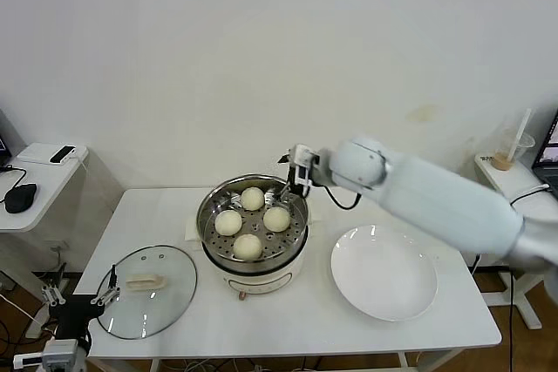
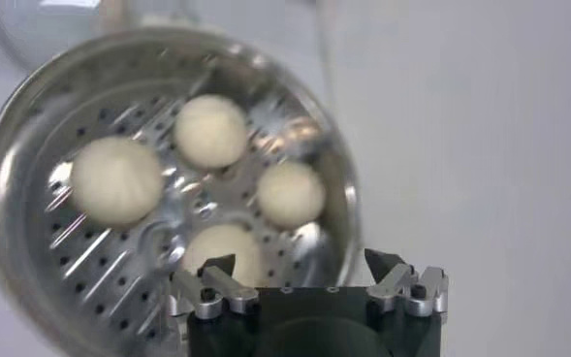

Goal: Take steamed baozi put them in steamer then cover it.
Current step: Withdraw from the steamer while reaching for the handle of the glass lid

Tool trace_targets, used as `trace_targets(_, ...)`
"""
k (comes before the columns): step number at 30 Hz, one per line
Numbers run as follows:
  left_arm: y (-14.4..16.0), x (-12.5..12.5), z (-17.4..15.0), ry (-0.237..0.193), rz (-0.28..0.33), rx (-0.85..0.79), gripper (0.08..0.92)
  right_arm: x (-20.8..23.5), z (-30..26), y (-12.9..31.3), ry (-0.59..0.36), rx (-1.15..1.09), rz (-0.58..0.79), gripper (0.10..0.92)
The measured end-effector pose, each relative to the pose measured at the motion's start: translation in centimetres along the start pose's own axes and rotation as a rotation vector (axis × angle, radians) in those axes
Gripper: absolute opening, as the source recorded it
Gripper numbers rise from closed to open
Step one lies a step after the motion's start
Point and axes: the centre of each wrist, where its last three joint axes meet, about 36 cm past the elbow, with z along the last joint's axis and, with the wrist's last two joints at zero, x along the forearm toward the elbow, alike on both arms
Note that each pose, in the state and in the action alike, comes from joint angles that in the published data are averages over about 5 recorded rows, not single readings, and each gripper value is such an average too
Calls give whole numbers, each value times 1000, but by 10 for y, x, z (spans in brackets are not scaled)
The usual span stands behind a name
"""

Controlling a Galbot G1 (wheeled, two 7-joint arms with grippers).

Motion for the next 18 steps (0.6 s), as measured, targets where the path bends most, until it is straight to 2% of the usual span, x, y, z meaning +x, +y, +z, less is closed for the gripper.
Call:
trace_targets(13,-6,-3,6,8,3,-17,823,54,97,70,-374,-224,411,823)
trace_targets(18,-7,-7,15,-1,7,-79,823,76,137,107,-485,-321,575,823)
